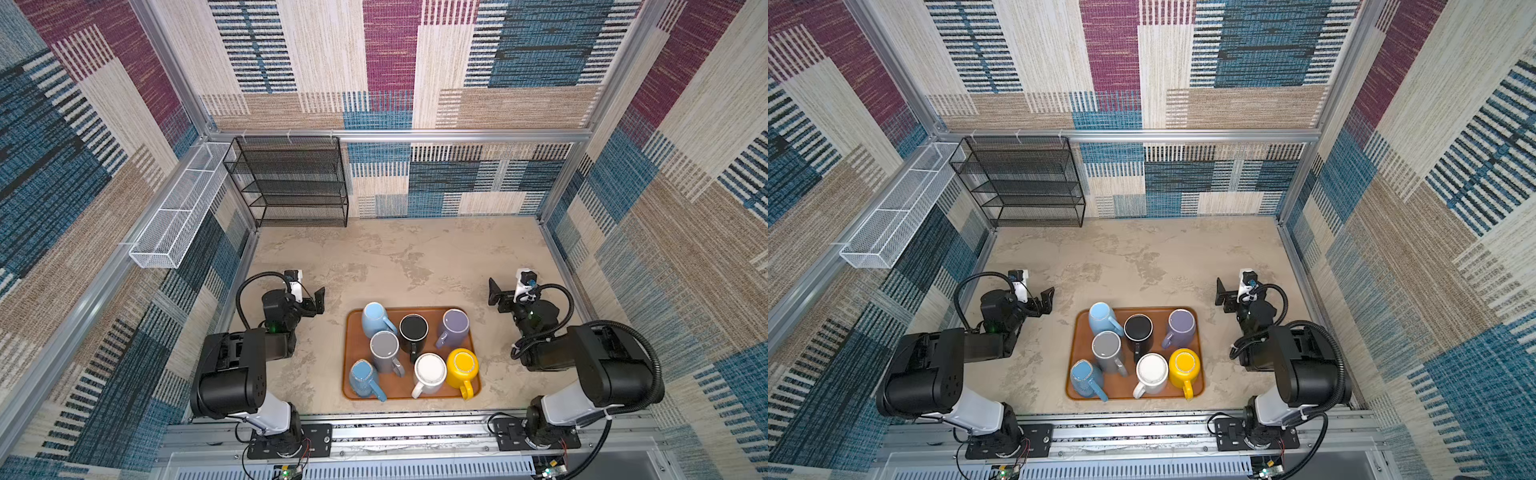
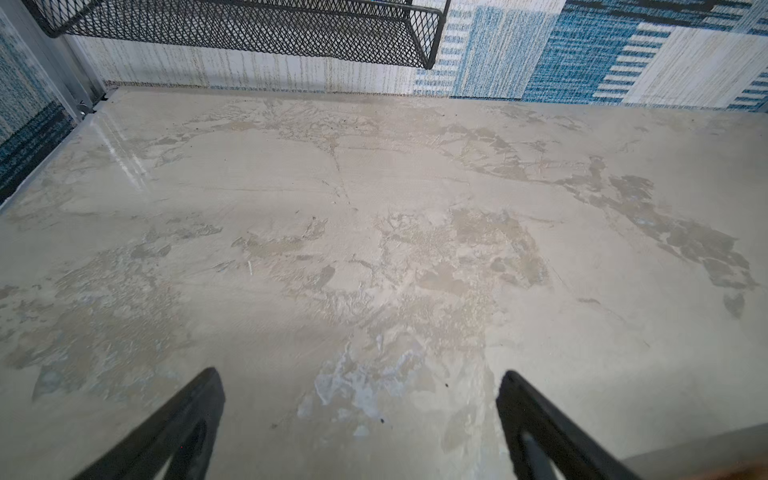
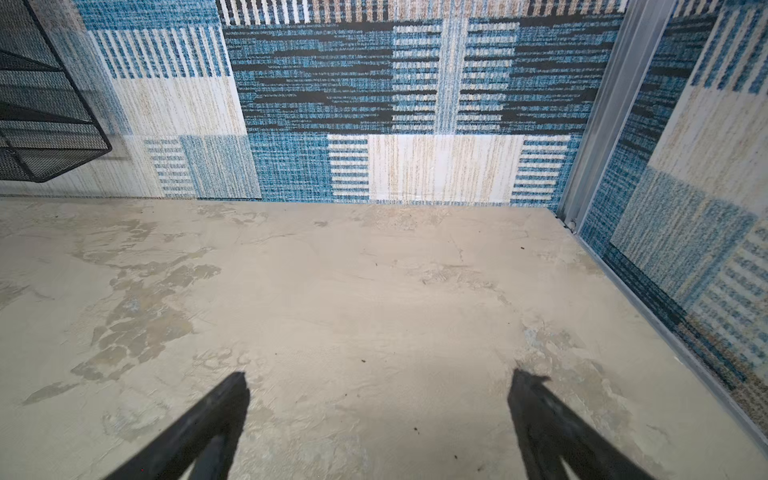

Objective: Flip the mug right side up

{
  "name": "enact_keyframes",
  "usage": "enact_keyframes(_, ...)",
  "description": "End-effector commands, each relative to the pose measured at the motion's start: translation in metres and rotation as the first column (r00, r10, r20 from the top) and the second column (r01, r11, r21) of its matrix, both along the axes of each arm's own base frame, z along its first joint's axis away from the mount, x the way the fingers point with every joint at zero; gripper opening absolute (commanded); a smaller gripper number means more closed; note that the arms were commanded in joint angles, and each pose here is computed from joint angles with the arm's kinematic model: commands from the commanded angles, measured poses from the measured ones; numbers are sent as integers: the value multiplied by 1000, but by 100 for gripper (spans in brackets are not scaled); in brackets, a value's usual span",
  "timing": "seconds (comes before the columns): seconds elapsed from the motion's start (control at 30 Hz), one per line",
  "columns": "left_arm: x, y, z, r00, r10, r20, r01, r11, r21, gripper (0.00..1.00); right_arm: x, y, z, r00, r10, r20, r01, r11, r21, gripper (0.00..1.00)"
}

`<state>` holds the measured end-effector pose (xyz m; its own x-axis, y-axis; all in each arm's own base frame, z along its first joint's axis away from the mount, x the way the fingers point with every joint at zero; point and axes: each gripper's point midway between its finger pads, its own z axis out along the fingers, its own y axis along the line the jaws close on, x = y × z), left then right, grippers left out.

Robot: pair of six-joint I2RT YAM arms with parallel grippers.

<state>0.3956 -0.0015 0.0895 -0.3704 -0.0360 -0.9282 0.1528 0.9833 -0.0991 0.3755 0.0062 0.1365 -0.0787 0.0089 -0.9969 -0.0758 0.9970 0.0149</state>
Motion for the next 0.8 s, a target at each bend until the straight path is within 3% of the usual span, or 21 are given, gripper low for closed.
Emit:
enact_keyframes(0.0, 2, 1, 8, 999, 8, 32, -8, 1000, -6, 99, 1, -1, 7, 1000, -6, 25, 6, 1000, 8, 100)
enact_keyframes(0.77, 6, 0, 6, 1000, 22, 14, -22, 1000, 16, 99, 1, -1, 7, 1000, -5, 25, 5, 1000, 7, 100)
